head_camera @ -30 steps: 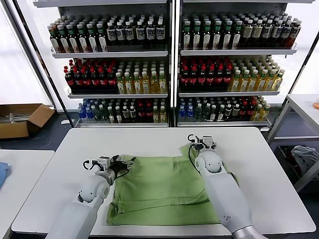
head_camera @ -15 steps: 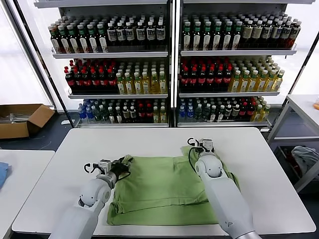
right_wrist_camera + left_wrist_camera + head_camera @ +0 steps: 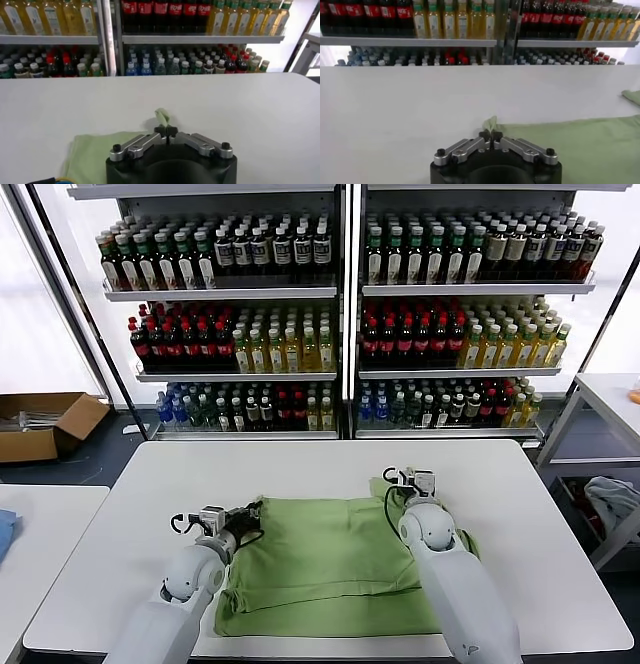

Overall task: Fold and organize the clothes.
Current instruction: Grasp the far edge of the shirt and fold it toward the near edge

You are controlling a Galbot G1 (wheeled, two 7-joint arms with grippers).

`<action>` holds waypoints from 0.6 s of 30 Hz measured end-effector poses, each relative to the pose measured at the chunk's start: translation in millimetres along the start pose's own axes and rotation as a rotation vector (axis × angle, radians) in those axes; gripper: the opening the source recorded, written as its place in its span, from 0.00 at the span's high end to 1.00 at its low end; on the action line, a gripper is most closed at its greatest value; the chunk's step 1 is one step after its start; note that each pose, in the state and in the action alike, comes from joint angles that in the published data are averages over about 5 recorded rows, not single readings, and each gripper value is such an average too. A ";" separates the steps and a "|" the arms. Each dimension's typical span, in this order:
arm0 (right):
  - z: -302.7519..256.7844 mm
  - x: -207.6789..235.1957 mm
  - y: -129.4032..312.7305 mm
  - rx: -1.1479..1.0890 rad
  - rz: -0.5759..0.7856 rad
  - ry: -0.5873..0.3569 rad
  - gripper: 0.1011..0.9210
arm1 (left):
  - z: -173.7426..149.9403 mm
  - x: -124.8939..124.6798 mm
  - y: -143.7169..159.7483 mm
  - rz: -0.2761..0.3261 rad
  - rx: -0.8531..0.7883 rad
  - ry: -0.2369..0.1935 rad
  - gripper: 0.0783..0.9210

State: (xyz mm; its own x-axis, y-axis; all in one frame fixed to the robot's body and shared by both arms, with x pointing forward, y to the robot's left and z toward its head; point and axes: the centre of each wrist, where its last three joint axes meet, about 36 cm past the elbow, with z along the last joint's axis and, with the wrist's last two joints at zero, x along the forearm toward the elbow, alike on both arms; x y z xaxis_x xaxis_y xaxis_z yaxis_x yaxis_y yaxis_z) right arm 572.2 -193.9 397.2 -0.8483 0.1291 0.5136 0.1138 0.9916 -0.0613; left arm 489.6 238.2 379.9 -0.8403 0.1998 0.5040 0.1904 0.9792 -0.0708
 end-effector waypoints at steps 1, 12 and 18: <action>-1.0 1.6 -1.0 -0.003 -0.002 -0.004 0.99 | -0.1 0.7 0.2 -0.001 -0.001 -0.007 0.98; -17.8 30.4 -12.8 -0.034 -0.035 -0.089 0.99 | -4.0 17.4 4.9 -0.010 -0.018 -0.115 0.98; -22.8 55.0 -18.3 -0.049 -0.050 -0.144 0.99 | -1.1 32.2 5.1 -0.011 -0.034 -0.145 0.98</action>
State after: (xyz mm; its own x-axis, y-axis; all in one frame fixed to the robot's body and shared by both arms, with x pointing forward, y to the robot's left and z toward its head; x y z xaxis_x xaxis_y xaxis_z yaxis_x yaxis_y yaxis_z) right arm 535.3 -205.1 446.1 -0.9184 0.0822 0.3869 0.0912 0.9958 0.0050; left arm 464.1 249.6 396.7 -0.9065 0.1946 0.3747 0.1958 0.9800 -0.0352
